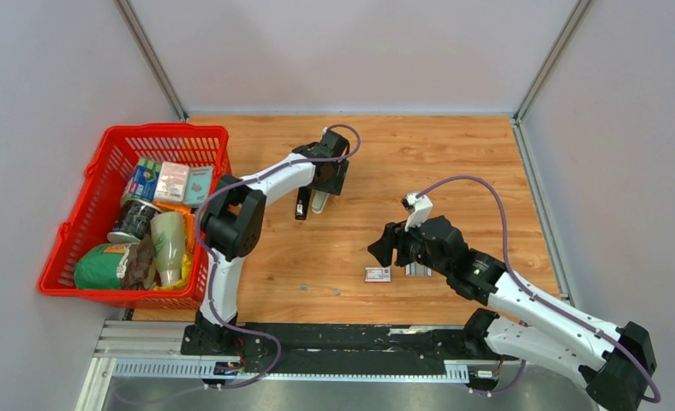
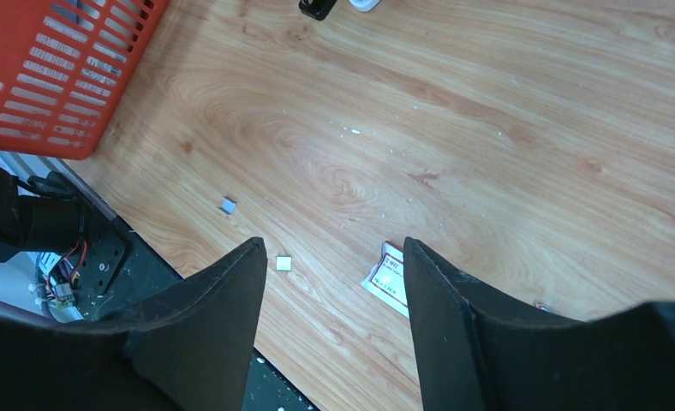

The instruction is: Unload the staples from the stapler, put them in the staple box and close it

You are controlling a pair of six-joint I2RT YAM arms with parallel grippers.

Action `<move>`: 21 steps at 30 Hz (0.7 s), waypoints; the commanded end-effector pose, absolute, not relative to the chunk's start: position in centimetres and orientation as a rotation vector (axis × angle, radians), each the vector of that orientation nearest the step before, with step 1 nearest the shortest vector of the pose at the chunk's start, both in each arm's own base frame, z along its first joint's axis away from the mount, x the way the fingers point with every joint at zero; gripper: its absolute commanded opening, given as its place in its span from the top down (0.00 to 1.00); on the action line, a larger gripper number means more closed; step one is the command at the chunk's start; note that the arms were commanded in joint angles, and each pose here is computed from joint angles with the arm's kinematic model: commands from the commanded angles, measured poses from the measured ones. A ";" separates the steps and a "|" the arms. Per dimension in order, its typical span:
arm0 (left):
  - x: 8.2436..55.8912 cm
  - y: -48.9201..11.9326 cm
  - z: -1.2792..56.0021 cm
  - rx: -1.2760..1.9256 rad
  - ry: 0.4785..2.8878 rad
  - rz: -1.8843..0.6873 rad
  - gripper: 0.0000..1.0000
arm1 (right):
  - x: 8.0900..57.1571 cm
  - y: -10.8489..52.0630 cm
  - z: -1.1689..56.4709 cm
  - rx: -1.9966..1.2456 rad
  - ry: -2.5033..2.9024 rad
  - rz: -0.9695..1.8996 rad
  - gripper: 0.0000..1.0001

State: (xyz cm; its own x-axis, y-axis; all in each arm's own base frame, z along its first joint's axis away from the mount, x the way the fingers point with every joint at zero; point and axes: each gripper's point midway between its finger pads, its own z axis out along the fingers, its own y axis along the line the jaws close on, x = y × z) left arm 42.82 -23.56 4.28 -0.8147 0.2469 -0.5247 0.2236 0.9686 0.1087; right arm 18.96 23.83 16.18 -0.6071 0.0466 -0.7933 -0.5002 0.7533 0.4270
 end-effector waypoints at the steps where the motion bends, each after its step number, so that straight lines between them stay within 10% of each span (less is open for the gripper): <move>1: 43.3 -24.1 12.5 0.285 2.410 -0.079 0.22 | 19.9 24.1 19.4 -0.359 2.013 0.792 0.37; 21: 29.8 -24.2 19.9 0.371 2.289 -0.381 0.24 | 15.8 27.6 16.5 -0.707 2.140 0.879 0.30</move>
State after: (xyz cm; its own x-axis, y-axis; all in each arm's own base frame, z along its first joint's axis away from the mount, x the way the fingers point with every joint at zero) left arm 31.98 -24.30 18.02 -0.6787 0.1980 -0.7072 0.3648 0.9266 -0.0907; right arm 17.41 25.10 14.67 -0.6447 -0.1402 -0.7515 -0.5837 0.7251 0.3654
